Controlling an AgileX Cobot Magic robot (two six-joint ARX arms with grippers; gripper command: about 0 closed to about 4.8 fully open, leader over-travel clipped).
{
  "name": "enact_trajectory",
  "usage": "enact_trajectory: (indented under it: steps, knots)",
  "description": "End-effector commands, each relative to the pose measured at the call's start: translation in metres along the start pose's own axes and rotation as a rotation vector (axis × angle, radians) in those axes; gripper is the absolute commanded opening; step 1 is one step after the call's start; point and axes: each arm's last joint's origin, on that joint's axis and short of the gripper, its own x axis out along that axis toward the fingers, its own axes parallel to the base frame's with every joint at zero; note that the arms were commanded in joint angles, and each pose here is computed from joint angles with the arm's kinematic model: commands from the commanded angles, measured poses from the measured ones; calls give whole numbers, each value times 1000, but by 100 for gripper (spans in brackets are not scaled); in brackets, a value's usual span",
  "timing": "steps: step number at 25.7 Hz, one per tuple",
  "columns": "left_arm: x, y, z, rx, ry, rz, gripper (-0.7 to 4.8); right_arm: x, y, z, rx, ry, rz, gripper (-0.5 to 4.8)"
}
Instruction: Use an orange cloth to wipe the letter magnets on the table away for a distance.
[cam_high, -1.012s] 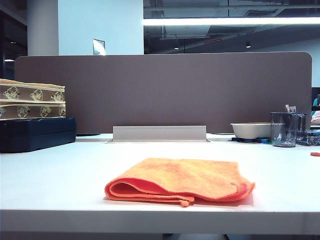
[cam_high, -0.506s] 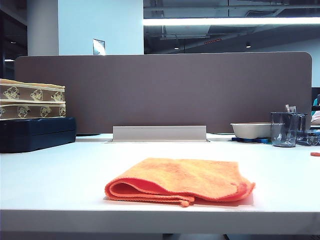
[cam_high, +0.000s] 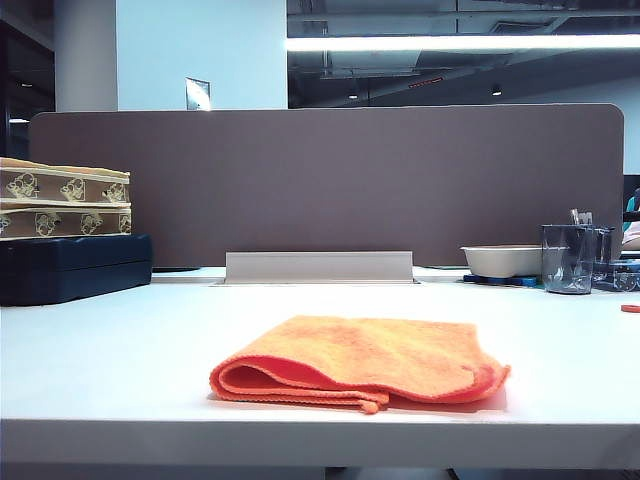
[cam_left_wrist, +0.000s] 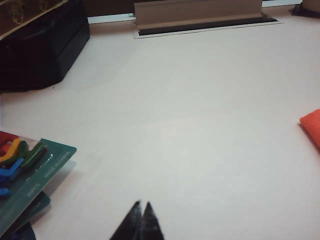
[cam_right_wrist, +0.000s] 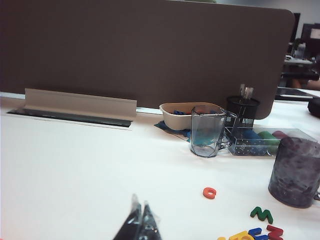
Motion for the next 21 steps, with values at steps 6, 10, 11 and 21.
enact_trajectory:
  steps: [6, 10, 11, 21]
  knots:
    - [0, 0, -1, -2, 10, 0, -5, 0, -2, 0, 15, -16, -17, -4]
    - [0, 0, -1, -2, 10, 0, -5, 0, -3, 0, 13, -15, -36, -4]
    - [0, 0, -1, -2, 10, 0, -5, 0, -4, 0, 12, -14, -46, -4]
    - [0, 0, -1, -2, 10, 0, -5, -1, -8, -1, 60, -9, -137, -4]
